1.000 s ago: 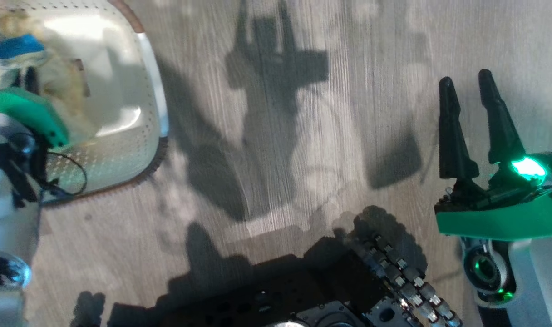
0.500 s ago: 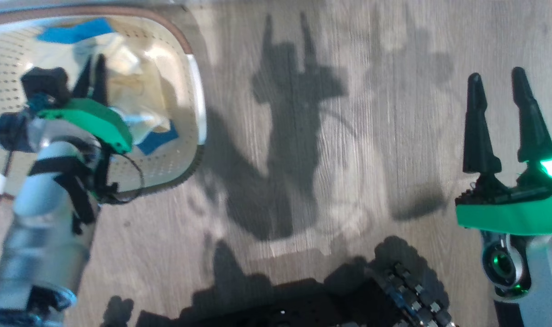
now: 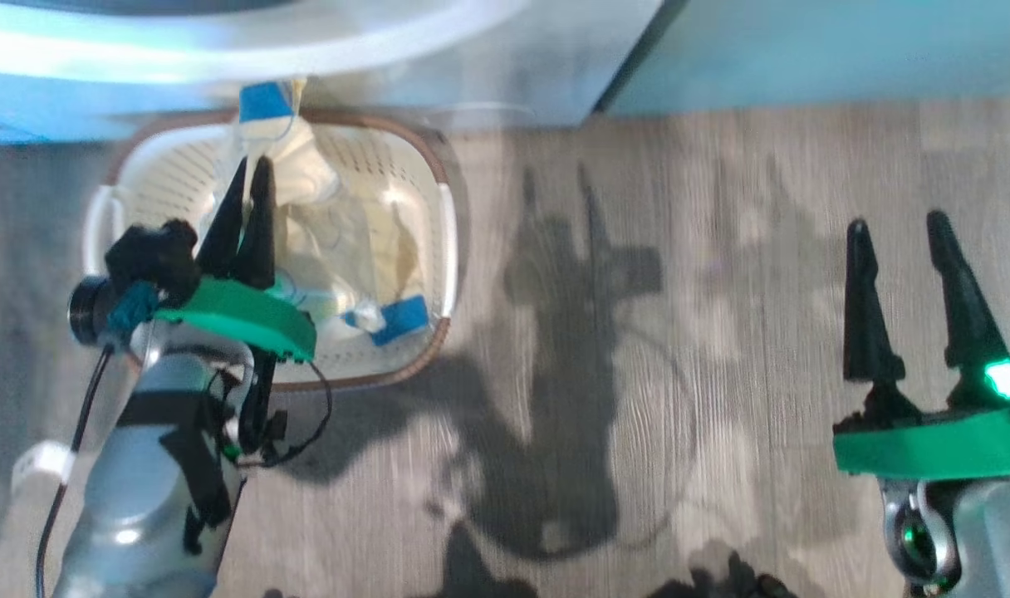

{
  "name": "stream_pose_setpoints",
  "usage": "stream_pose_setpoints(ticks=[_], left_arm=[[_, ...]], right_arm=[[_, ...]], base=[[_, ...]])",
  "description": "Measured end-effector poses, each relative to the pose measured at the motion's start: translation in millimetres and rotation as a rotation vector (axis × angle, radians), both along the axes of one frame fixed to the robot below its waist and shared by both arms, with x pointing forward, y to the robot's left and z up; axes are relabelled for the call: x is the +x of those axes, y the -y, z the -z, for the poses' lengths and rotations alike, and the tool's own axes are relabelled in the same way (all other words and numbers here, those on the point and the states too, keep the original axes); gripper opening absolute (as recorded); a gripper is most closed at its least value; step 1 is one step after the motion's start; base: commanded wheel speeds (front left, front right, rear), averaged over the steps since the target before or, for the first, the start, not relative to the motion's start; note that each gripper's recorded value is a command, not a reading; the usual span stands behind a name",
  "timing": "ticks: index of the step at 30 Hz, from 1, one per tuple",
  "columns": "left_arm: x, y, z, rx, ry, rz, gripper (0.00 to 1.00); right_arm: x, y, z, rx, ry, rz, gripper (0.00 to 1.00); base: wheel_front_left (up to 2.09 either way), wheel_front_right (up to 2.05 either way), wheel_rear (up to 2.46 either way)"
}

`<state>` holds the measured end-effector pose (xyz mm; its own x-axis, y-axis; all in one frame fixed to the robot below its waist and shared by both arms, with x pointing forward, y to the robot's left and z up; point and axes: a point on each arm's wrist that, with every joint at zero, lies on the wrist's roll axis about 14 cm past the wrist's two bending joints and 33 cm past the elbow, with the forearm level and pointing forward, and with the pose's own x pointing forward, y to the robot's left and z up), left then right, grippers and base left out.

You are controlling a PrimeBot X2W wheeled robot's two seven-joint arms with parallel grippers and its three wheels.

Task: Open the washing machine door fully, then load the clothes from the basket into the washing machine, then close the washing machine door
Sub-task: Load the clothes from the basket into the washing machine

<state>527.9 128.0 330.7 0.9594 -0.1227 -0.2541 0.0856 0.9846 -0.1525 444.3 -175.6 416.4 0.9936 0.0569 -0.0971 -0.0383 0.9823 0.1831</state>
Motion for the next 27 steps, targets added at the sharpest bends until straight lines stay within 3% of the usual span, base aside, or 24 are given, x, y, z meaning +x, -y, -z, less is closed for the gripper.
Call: stream_pose_setpoints(ticks=[14, 27], left_arm=[[-67.9, -46.2, -119.6, 0.058, 0.215, -0.117, 0.00], [-135.4, -58.6, -173.4, 0.070, 0.293, -0.156, 0.00]], right_arm=[[-47.5, -13.9, -42.1, -0.002, 0.058, -0.032, 1.00], [-93.4, -28.5, -72.4, 0.006, 0.128, -0.069, 1.00]], base=[[0.00, 0.00, 0.00], [0.00, 0.00, 0.00]])
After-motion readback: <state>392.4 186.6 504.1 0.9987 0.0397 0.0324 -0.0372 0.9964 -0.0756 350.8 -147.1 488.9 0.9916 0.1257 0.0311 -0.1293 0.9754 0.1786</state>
